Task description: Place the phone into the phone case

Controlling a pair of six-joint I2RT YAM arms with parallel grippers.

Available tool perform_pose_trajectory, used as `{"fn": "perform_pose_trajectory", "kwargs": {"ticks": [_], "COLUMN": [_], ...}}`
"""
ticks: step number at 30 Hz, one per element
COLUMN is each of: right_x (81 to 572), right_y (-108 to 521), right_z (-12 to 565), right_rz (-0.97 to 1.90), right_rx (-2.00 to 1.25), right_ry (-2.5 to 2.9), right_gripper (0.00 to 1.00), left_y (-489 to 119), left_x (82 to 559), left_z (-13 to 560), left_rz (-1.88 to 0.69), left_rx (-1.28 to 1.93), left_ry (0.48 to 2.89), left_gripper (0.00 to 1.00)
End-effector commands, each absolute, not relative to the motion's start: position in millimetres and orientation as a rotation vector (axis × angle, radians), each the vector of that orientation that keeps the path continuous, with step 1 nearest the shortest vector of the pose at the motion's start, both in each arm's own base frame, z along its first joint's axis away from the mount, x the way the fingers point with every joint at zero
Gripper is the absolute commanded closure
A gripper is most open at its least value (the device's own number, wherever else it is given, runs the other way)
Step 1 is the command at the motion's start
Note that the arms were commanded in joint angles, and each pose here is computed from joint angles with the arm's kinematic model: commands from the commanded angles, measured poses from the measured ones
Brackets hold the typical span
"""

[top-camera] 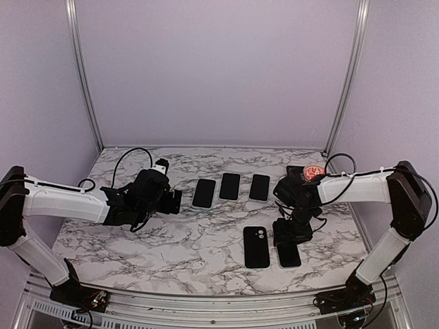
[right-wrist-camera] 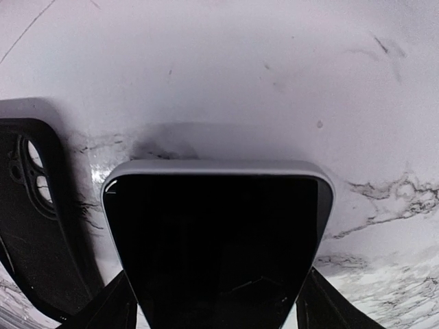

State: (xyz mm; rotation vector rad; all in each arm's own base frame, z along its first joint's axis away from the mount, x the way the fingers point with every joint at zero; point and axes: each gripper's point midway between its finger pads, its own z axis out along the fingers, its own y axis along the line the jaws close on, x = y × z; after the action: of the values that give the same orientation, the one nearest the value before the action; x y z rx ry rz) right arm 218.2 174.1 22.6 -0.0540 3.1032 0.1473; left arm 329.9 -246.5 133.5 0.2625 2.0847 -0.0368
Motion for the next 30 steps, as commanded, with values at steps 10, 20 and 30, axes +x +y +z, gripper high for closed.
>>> {"fn": "perform_pose_trajectory", "kwargs": {"ticks": [10, 20, 30], "right_x": [181, 185, 237], "right_y": [172, 171, 185], "right_z": [18, 11, 80], "right_rz": [0.068, 0.036, 0.159], "right_rx": [-0.239, -0.259, -0.136], "right_ry": [3.228, 3.221, 2.884], "right_gripper": [0.04, 0.45, 0.63], "left_y": [-243, -270, -410], "left_x": [329, 316, 194], "left_z": [132, 133, 87], "left_rz": [-0.008, -0.062, -0.444], "left_rx": [0.268, 0.499, 1.455], "left_ry": [2.087, 2.093, 1.884], "left_gripper": [0.01, 0.05, 0.22]}}
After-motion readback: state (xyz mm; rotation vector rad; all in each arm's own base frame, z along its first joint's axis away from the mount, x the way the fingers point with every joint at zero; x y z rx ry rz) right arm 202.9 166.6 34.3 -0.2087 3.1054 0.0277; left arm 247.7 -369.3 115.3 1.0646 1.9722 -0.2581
